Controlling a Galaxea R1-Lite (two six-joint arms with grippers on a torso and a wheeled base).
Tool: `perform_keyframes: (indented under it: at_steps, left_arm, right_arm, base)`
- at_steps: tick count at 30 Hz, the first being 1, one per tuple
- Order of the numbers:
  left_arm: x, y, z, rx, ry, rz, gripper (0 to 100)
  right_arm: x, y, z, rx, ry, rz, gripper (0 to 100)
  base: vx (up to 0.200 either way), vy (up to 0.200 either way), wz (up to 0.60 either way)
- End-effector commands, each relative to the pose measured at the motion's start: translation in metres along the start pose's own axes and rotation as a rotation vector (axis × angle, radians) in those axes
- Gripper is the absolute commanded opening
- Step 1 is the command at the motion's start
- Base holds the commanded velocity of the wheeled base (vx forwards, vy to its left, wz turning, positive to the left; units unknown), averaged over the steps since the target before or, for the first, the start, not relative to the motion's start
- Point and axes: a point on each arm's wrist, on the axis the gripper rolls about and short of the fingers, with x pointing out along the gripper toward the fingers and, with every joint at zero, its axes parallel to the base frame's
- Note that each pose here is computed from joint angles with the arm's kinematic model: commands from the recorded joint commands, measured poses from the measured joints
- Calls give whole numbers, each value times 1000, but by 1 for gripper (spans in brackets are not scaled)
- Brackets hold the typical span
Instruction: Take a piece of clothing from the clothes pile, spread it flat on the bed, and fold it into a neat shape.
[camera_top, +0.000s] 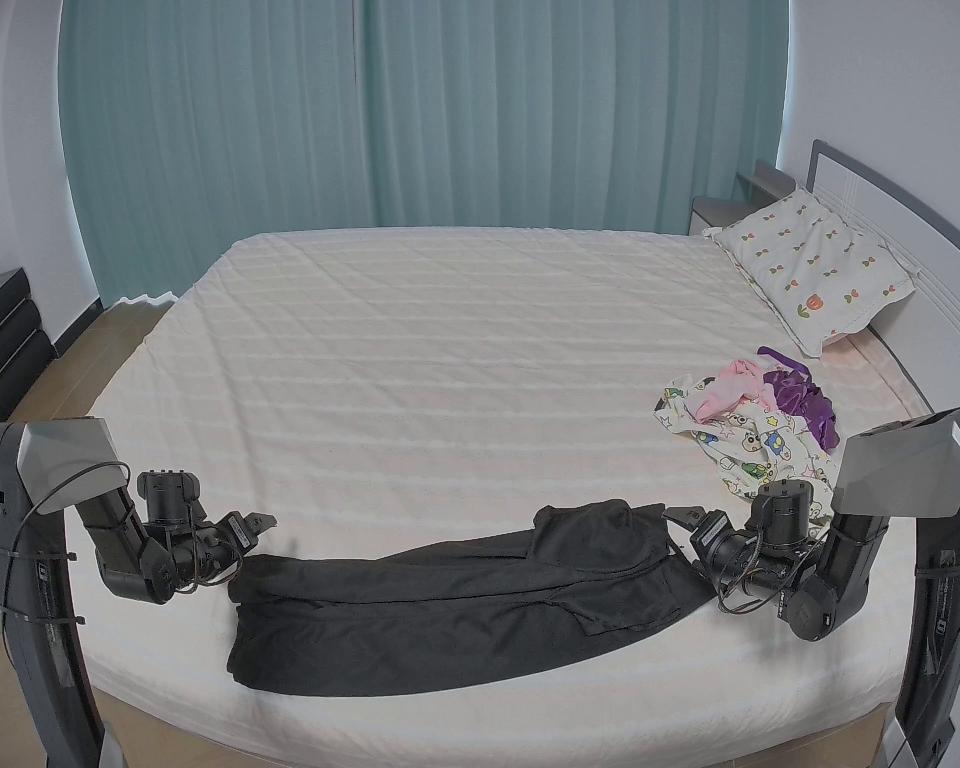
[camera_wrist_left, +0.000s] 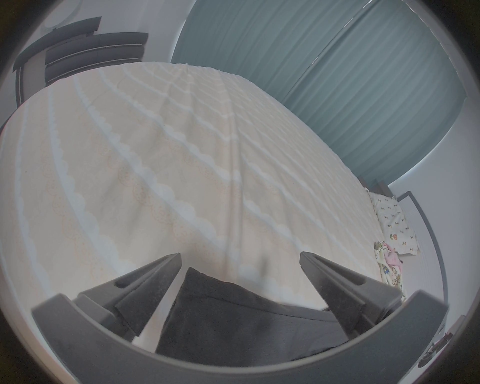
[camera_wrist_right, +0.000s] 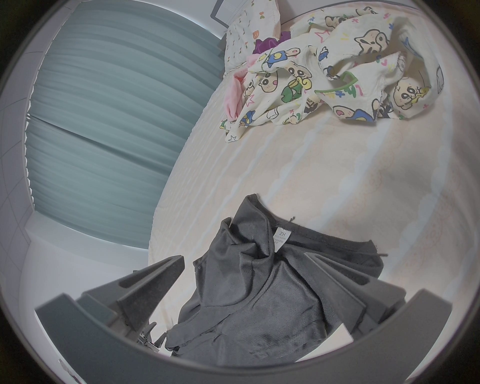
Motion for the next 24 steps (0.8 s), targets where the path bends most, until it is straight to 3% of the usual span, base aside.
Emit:
perform_keyframes:
  at_steps: [1, 9, 10, 24]
  left_arm:
    - [10, 8, -8, -4, 27, 19, 100]
    - [8, 9, -11, 24, 38, 31, 100]
    - [8, 10, -13, 27, 43, 36, 0]
    - [6, 18, -6, 5, -33, 138, 0]
  right_arm:
    - [1, -2, -1, 0, 6, -7, 100]
    - [0, 1, -3, -2, 10, 2, 100]
    - [1, 0, -3, -1, 11, 1, 100]
    - [1, 0, -3, -1, 16, 2, 100]
  base:
    - [0, 0, 0]
    - [0, 0, 0]
    - [0, 0, 0]
    - [0, 0, 0]
